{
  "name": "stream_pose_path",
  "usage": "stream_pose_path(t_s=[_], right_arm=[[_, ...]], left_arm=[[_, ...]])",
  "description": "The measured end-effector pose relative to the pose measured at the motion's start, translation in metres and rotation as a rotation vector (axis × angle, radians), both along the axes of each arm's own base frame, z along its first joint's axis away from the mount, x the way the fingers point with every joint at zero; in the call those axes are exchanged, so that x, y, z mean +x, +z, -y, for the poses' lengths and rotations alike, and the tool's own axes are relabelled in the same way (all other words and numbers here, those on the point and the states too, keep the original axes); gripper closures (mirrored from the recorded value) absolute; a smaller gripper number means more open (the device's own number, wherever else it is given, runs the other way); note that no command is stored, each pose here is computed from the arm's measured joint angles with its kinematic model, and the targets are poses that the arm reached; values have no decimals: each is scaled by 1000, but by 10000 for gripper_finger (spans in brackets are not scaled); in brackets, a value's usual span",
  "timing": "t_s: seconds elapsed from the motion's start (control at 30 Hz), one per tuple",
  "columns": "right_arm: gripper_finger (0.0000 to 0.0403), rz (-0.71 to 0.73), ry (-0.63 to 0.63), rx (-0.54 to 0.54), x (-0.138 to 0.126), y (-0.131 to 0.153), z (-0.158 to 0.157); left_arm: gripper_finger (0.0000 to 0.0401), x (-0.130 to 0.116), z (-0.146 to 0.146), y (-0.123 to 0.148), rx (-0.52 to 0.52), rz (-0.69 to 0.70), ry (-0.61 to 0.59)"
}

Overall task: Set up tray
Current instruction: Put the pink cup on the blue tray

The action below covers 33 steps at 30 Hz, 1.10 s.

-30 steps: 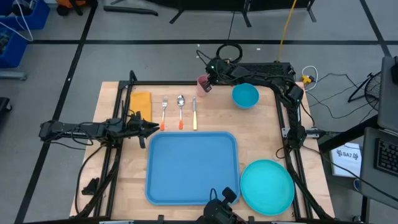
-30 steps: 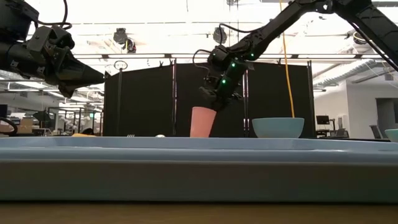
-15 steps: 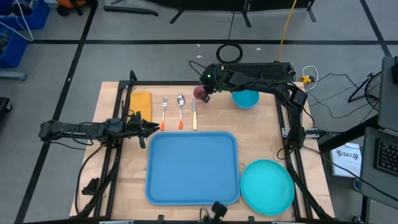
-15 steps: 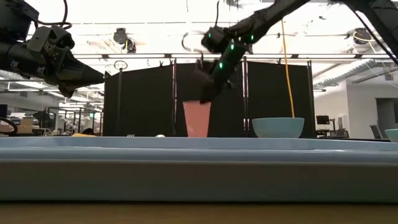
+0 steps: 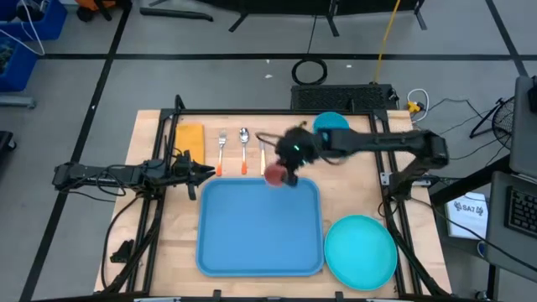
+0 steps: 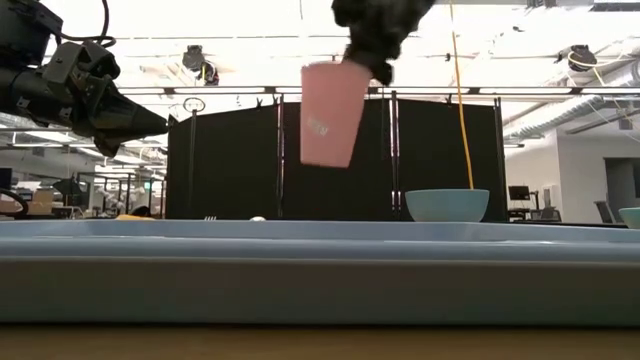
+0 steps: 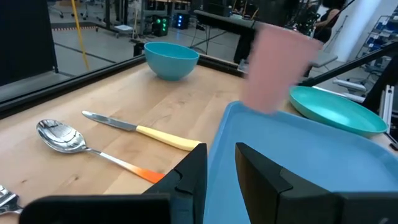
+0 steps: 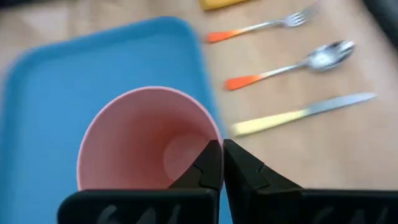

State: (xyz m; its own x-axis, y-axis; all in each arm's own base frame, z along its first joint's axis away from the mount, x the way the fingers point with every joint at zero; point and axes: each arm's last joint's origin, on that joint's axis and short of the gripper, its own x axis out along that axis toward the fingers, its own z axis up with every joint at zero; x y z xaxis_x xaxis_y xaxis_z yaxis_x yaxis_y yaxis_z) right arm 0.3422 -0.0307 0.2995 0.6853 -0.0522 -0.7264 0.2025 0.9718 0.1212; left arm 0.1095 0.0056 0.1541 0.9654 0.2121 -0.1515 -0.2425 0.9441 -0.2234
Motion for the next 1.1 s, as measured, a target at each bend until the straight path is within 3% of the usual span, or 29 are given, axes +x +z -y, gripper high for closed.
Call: stream_pose_path(t_s=[0.13,0.23,0.37,0.67,1.1], right_arm=[[403,103,-53,103,-36,-10,-22],[403,159,-123,120,-61,-19,-25],[403,126,-214,147,-82,-43,-20],[403,-38,-248,149,-92,-70,-19],[403,-94,-261,119,-89,-79,-18]], left_arm=[[313,0,0,0,-3,1,-2],[313,0,0,0,-3,1,-2],[313,0,0,0,-3,1,-2],[313,0,0,0,-14,4,0],[313,0,0,0,-5,2,-1]])
